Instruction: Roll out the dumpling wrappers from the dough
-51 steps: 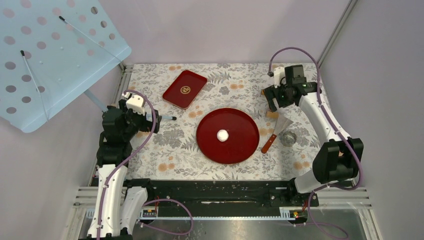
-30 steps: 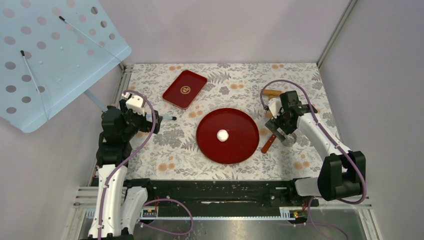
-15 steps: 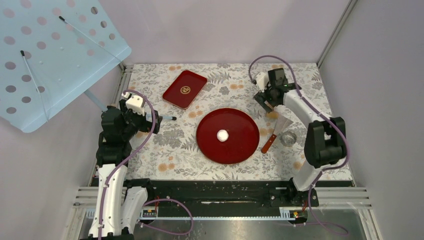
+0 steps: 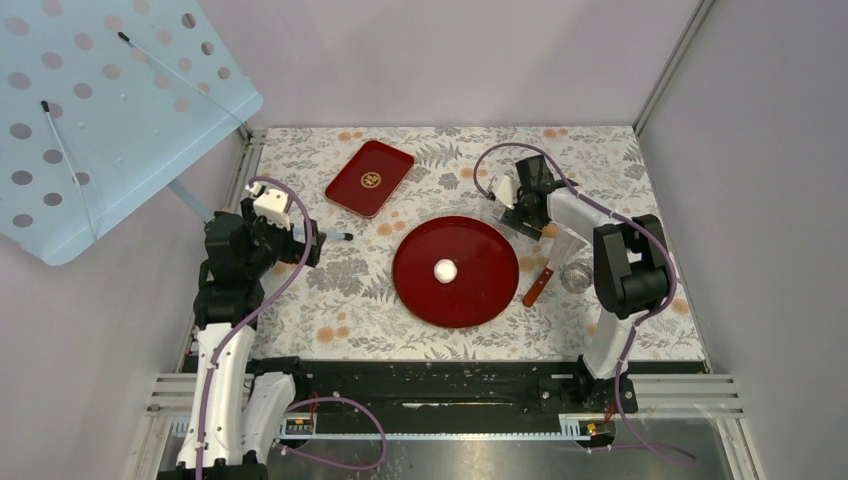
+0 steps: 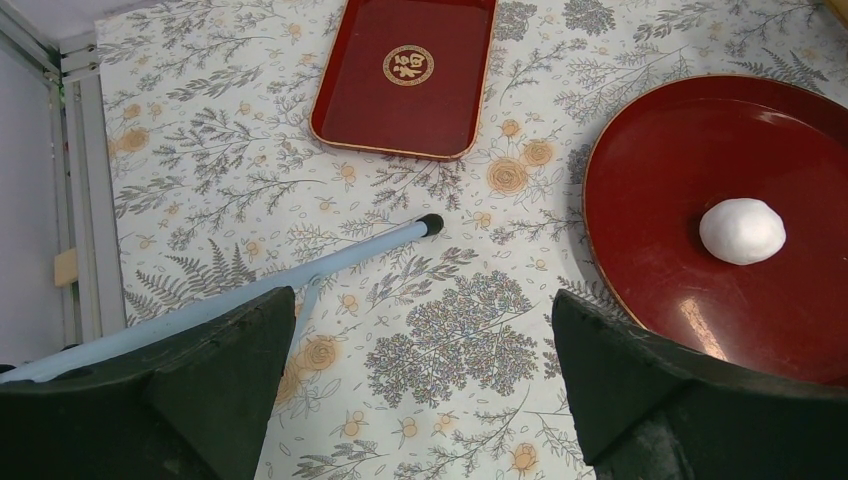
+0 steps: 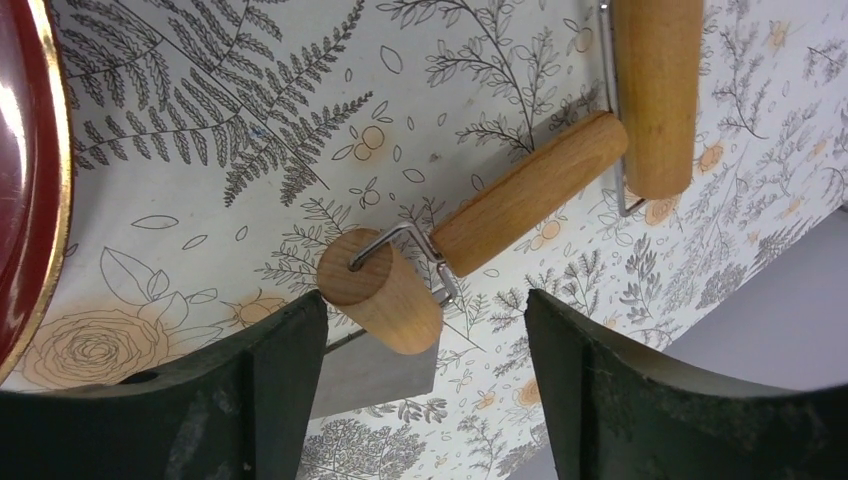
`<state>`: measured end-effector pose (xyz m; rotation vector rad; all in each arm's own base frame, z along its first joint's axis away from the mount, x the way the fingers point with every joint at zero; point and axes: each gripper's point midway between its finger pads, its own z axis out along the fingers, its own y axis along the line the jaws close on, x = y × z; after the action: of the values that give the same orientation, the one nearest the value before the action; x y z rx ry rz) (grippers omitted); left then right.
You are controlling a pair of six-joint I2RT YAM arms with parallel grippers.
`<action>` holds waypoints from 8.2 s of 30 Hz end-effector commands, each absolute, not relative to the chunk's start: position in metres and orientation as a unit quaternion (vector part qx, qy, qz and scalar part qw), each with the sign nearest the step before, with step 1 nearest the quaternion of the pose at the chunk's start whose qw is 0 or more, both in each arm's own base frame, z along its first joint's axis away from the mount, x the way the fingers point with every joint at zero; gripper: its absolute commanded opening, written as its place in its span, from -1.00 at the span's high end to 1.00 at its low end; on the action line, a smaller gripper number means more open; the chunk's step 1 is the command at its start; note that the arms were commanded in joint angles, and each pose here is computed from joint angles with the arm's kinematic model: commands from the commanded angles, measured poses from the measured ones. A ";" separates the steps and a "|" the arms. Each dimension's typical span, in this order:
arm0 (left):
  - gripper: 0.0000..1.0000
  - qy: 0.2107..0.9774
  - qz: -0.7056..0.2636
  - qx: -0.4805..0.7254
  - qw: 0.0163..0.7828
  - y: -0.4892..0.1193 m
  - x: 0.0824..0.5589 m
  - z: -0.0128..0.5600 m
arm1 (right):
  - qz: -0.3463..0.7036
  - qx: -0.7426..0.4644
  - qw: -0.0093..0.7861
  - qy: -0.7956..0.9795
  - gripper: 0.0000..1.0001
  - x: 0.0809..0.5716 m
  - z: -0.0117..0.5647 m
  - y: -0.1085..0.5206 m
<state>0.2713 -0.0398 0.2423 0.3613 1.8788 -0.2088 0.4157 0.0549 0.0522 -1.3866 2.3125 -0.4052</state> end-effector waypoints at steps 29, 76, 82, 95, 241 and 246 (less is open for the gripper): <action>-0.98 0.790 -0.087 0.159 0.586 -0.040 0.279 0.251 | -0.093 -0.589 0.028 0.802 -0.20 0.388 -0.010 0.045; -0.98 0.528 -0.594 0.363 0.486 -0.265 0.220 0.410 | 0.587 -0.434 0.416 0.542 1.00 0.130 0.429 0.219; -0.98 0.456 -0.671 0.389 0.436 -0.277 0.176 0.419 | 0.649 -0.416 0.405 0.492 1.00 0.107 0.450 0.218; -0.98 0.504 -0.690 0.363 0.373 -0.318 0.208 0.386 | 0.673 -0.380 0.404 0.490 1.00 0.106 0.451 0.219; 1.00 0.527 -0.742 0.241 0.337 -0.328 0.248 0.374 | 0.698 -0.261 0.291 0.600 -0.62 0.248 0.353 0.267; 1.00 0.527 -0.744 0.241 0.332 -0.327 0.247 0.374 | 0.709 -0.262 0.289 0.587 -0.62 0.250 0.362 0.268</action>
<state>0.2546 -0.3216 0.3626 0.5984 1.4281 -1.9314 0.2533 0.2617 0.3203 -0.5927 1.7482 1.9228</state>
